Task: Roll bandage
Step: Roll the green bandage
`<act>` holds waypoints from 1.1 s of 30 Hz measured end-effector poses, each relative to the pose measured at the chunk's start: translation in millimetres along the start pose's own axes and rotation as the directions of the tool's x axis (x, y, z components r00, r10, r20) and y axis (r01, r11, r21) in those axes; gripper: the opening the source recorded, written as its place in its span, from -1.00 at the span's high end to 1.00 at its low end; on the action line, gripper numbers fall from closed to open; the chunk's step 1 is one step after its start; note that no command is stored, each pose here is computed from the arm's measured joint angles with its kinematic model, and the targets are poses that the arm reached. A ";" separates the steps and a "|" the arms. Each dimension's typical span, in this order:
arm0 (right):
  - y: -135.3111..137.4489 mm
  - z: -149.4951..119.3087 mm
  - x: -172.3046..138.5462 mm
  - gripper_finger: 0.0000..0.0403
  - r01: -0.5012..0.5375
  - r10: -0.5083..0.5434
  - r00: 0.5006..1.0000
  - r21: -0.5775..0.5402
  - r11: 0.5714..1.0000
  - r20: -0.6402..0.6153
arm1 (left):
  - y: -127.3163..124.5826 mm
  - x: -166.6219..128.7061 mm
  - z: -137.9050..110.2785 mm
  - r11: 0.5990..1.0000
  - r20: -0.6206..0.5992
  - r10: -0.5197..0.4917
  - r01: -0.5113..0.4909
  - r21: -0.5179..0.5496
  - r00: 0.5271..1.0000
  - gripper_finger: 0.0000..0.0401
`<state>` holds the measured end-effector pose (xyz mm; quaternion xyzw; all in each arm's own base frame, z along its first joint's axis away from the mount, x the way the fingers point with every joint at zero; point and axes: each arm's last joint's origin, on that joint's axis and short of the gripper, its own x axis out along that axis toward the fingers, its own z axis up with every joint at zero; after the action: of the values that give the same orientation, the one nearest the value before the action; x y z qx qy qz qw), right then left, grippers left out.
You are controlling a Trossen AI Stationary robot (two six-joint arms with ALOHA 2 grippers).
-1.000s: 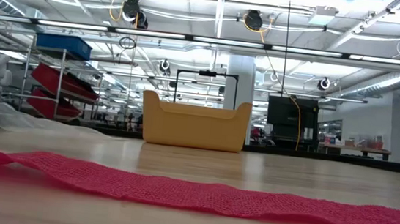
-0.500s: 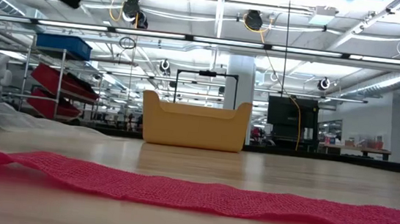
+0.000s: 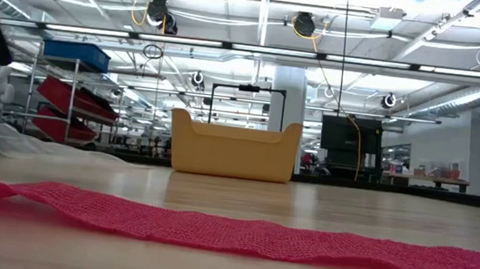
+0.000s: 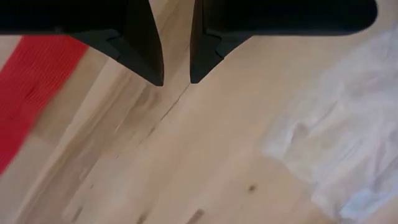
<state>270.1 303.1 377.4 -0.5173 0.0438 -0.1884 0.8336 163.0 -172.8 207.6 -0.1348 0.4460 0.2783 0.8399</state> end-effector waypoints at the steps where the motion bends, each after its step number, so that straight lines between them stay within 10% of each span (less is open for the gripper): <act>1: -2.0 0.1 -0.9 0.80 0.001 -0.001 1.000 0.005 1.000 0.002 | -0.7 -0.1 -3.9 1.000 -0.002 0.007 -0.007 -0.004 1.000 0.58; 22: -7.5 -1.9 2.0 0.80 0.005 -0.005 1.000 -0.019 1.000 -0.003 | -17.0 -1.2 -125.7 0.980 0.144 -0.054 0.080 -0.184 0.988 0.58; 33: -7.3 -6.1 11.9 0.80 0.012 -0.013 1.000 -0.038 0.999 -0.024 | -22.4 17.9 -131.7 0.988 0.120 0.024 -0.005 -0.156 0.993 0.35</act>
<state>277.4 290.8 382.4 -0.5309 0.0541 -0.1989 0.8220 95.4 -247.3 117.8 -0.1794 0.3721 0.3259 0.8504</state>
